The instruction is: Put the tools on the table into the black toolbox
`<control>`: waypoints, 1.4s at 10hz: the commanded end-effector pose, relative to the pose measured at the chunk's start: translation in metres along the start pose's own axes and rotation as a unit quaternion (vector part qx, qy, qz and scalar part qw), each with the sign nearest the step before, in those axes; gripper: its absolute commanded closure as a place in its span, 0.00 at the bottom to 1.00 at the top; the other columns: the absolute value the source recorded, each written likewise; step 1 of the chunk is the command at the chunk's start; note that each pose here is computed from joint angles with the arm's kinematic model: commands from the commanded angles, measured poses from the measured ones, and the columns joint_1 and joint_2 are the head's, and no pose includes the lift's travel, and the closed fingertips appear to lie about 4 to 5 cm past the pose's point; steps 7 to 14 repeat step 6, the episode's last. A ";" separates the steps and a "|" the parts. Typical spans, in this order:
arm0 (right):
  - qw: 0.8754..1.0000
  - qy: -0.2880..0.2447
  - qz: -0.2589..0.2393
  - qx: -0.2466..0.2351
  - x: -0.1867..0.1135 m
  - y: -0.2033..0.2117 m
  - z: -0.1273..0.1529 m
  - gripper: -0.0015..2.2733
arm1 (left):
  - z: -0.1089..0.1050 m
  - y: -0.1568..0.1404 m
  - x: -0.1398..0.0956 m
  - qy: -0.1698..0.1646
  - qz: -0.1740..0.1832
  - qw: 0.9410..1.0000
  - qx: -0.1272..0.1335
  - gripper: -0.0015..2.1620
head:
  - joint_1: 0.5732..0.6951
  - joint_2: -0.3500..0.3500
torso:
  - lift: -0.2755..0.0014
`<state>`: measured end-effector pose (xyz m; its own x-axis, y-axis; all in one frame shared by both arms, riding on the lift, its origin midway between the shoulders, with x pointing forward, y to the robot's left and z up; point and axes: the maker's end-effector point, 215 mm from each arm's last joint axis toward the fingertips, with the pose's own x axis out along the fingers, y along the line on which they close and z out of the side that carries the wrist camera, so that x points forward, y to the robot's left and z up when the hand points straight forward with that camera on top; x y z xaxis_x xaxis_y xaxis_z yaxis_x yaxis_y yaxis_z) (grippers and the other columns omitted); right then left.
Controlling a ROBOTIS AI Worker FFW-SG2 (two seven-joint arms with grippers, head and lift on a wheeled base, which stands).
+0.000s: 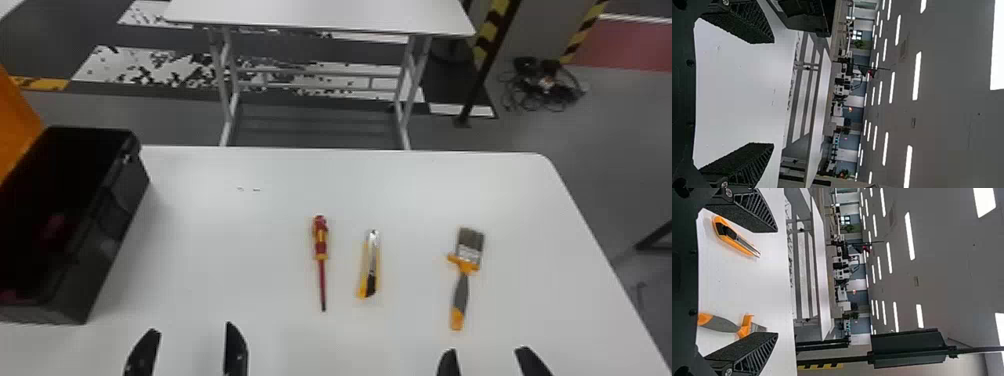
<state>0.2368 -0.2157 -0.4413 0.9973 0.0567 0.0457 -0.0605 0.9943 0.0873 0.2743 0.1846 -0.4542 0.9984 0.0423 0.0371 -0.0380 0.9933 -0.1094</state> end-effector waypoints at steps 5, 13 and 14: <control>1.000 0.022 0.001 0.001 0.004 0.000 -0.011 0.03 | -0.020 -0.010 -0.001 0.033 -0.014 0.999 0.023 0.02 | 1.00 0.37 | 0.72; 1.000 0.029 0.003 0.001 0.005 0.001 -0.014 0.03 | -0.021 -0.011 -0.001 0.035 -0.015 0.999 0.025 0.02 | 1.00 0.36 | 0.72; 1.000 0.029 0.003 0.001 0.005 0.001 -0.014 0.03 | -0.021 -0.011 -0.001 0.035 -0.015 0.999 0.025 0.02 | 1.00 0.36 | 0.72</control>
